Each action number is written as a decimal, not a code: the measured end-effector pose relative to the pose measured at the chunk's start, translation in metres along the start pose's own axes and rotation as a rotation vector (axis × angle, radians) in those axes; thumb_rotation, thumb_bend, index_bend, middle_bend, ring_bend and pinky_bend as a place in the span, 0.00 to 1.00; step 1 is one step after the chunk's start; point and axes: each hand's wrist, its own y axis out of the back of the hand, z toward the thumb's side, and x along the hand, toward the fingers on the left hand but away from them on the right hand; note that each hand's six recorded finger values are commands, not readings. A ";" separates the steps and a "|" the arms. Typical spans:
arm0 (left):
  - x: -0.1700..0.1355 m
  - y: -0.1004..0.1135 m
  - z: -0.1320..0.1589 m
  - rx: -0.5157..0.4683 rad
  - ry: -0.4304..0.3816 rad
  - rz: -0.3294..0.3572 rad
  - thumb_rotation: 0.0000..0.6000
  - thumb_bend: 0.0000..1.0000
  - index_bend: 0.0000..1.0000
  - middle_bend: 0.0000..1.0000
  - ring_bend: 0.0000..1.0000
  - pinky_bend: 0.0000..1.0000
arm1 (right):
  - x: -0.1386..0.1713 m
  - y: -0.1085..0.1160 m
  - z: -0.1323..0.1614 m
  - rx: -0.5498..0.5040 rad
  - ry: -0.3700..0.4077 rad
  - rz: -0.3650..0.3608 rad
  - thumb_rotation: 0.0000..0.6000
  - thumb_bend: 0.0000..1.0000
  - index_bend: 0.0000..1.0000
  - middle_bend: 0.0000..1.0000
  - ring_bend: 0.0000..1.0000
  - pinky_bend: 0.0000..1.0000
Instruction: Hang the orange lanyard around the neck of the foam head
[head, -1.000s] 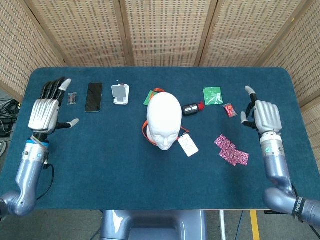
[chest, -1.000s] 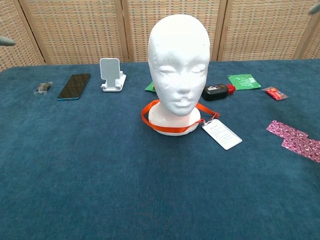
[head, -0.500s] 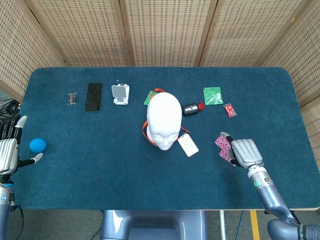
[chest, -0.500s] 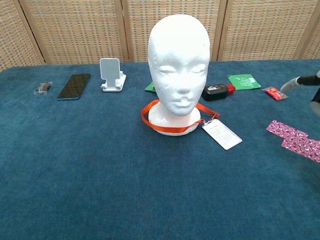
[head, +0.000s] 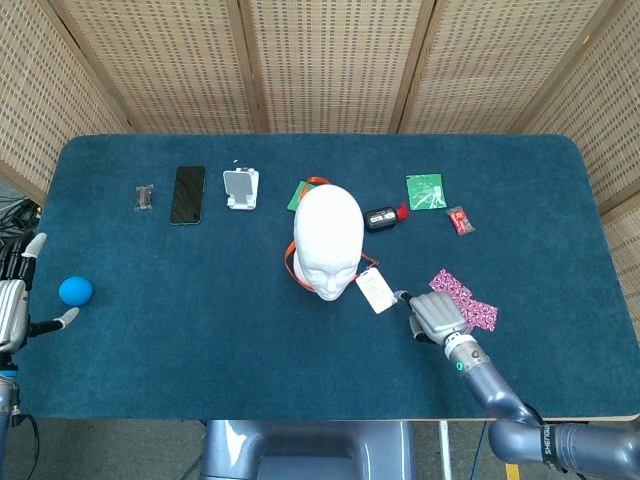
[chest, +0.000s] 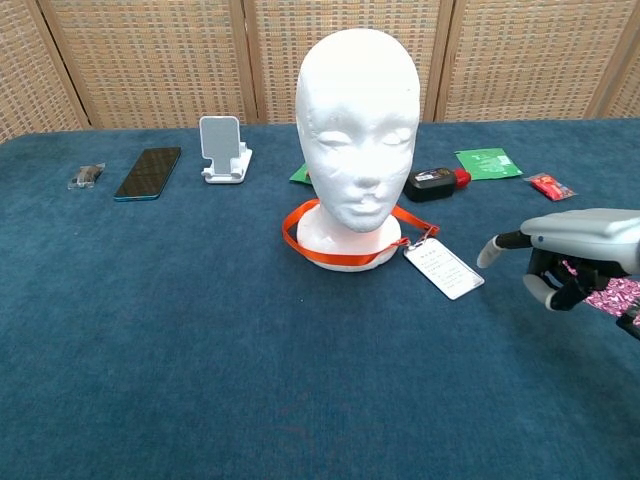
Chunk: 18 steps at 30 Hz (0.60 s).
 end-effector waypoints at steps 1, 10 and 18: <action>0.000 0.000 0.000 0.001 0.000 -0.002 1.00 0.09 0.00 0.00 0.00 0.00 | -0.003 -0.002 0.002 0.007 0.000 0.002 1.00 0.88 0.22 0.83 0.78 0.93; 0.000 -0.005 0.002 0.007 -0.010 -0.025 1.00 0.10 0.00 0.00 0.00 0.00 | -0.021 -0.014 0.013 0.057 -0.017 0.046 1.00 0.88 0.33 0.84 0.78 0.93; -0.001 -0.009 0.007 0.010 -0.021 -0.038 1.00 0.10 0.00 0.00 0.00 0.00 | -0.003 -0.024 0.032 0.068 0.047 0.106 1.00 0.89 0.36 0.84 0.78 0.93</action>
